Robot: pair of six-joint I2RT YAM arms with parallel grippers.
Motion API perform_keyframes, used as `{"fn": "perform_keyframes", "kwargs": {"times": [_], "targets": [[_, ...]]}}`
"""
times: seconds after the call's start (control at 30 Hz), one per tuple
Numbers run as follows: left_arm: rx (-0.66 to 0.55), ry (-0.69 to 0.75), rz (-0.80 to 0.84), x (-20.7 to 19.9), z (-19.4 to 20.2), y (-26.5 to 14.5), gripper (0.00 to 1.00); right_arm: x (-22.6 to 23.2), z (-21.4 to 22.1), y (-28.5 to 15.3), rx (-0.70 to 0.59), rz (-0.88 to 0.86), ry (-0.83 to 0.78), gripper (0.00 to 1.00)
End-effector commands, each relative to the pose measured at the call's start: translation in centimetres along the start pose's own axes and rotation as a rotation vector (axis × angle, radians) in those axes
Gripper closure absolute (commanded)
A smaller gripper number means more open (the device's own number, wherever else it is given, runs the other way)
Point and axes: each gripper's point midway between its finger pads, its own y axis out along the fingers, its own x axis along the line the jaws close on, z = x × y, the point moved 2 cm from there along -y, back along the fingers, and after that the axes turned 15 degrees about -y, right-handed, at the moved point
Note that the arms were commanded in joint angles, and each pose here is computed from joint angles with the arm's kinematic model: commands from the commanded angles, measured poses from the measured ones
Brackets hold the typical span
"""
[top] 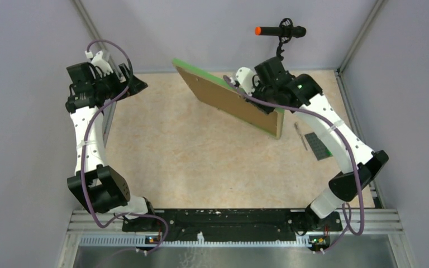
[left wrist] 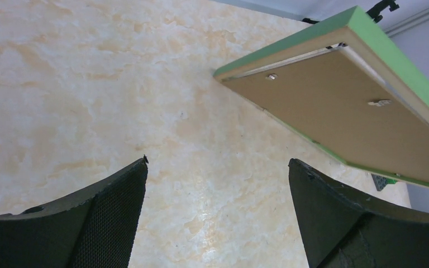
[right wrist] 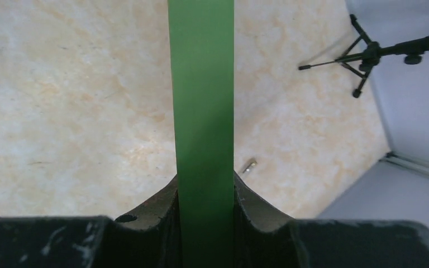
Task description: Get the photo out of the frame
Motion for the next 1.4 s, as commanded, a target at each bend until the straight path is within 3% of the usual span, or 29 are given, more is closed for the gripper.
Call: {"fn": "perform_keyframes", "kwargs": {"times": [0.0, 0.2, 0.47, 0.73, 1.17, 1.27, 1.37], "targets": [[-0.028, 0.043, 0.074, -1.6, -1.1, -0.5, 0.02, -3.1, -3.7, -2.8, -0.094, 0.347, -0.139, 1.0], [-0.022, 0.033, 0.066, -0.5, -0.5, -0.2, 0.02, 2.0, -2.9, 0.9, -0.025, 0.488, -0.35, 1.0], [-0.021, 0.029, 0.058, 0.2, 0.3, 0.1, 0.02, 5.4, -1.4, 4.8, -0.029, 0.482, -0.389, 1.0], [-0.022, 0.05, 0.04, 0.6, 0.6, -0.1, 0.02, 11.8, 0.7, 8.5, -0.045, 0.43, -0.48, 1.0], [-0.012, 0.049, 0.003, 2.3, 1.7, 0.5, 0.02, 17.9, 6.0, 15.6, 0.073, 0.516, -0.608, 1.0], [-0.008, 0.058, -0.007, 2.7, 2.1, 0.6, 0.01, 19.7, 6.9, 16.9, 0.089, 0.494, -0.637, 0.86], [-0.003, 0.062, -0.012, 3.0, 2.3, 0.7, 0.01, 21.4, 7.7, 17.8, 0.108, 0.456, -0.682, 0.54]]}}
